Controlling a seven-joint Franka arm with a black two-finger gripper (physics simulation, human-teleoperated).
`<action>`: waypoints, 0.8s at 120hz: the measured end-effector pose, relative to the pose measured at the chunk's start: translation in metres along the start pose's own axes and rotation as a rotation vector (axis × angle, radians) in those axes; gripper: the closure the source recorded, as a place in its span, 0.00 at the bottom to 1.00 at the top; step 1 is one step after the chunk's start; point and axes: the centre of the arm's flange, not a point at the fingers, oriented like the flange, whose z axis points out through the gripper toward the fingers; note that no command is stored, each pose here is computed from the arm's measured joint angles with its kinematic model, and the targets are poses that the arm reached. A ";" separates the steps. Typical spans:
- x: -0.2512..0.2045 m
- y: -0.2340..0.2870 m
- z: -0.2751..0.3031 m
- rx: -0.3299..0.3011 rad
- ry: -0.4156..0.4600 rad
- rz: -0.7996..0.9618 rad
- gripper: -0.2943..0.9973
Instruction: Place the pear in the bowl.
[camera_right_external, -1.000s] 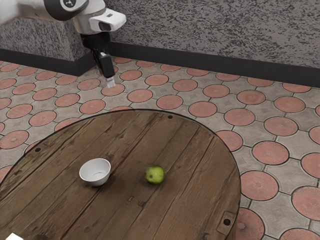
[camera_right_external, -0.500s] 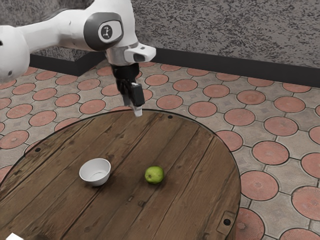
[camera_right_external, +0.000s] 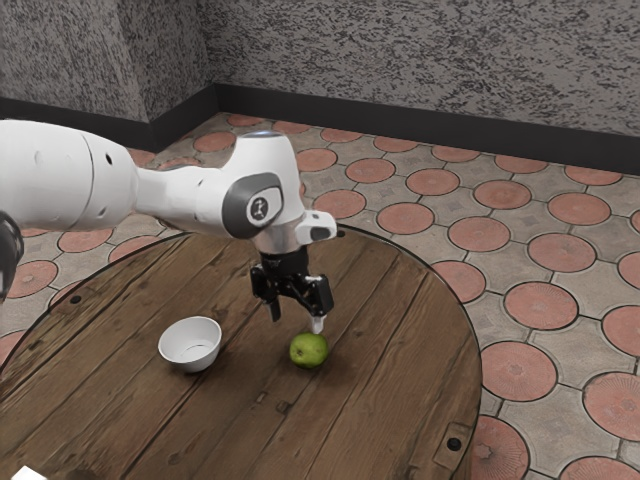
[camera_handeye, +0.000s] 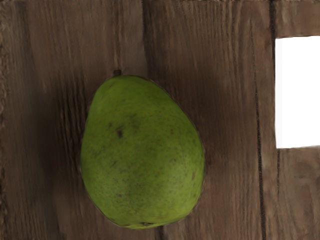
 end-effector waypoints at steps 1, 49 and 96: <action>0.001 0.000 0.002 0.000 0.000 -0.007 0.23; 0.034 -0.008 0.073 0.016 -0.003 -0.239 0.23; 0.032 -0.009 0.077 0.007 0.014 -0.359 0.44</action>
